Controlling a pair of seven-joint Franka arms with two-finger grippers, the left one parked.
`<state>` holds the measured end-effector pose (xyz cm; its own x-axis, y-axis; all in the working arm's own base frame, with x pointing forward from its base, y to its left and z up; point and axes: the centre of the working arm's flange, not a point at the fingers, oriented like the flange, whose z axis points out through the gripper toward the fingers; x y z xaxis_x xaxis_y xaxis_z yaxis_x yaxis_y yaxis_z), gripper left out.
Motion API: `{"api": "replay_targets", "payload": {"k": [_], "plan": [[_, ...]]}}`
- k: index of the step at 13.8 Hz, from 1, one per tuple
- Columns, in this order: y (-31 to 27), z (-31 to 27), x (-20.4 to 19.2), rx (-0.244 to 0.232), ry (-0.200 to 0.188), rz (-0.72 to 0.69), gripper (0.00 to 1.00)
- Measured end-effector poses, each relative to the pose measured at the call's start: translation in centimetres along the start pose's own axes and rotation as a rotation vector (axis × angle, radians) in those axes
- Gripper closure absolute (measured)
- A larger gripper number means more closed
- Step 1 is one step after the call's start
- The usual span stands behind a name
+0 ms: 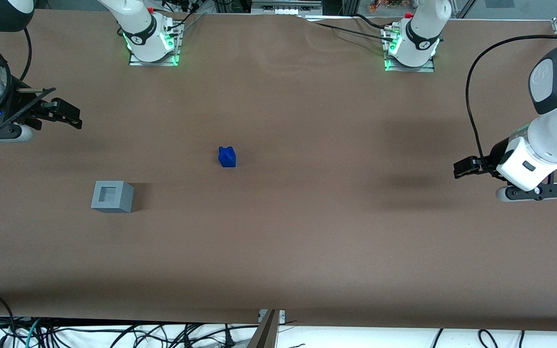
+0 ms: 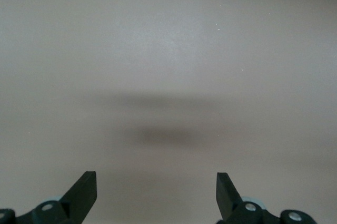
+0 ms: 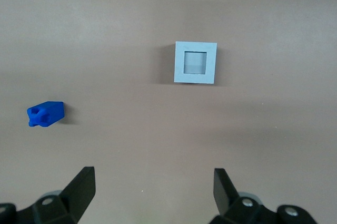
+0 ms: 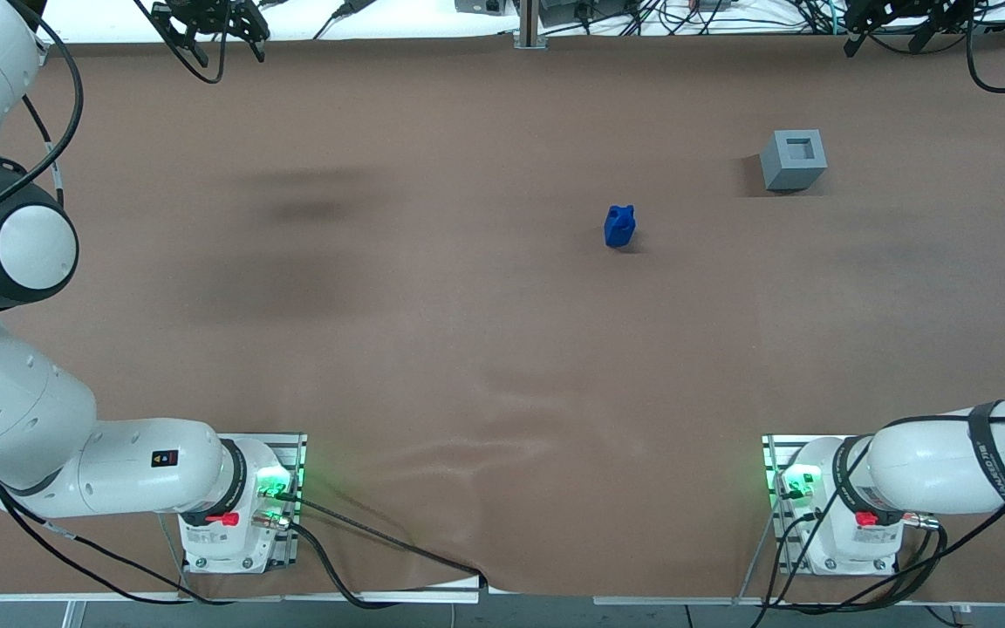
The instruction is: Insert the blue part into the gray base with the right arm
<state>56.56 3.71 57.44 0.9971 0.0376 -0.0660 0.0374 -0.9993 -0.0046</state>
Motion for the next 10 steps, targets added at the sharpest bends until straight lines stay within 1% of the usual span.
{"api": "replay_targets", "payload": {"k": [2, 4, 7, 9, 10], "plan": [[-1.0, 0.1, -0.1, -0.001, -0.007, -0.014, 0.0], [-3.1, 1.1, 0.0, -0.006, -0.032, -0.019, 0.0], [-8.4, 3.9, 0.6, -0.023, -0.079, -0.005, 0.0], [-13.0, 6.4, 0.7, -0.039, -0.113, -0.019, 0.0], [-15.5, 8.1, 0.9, -0.045, -0.12, -0.039, 0.0]]}}
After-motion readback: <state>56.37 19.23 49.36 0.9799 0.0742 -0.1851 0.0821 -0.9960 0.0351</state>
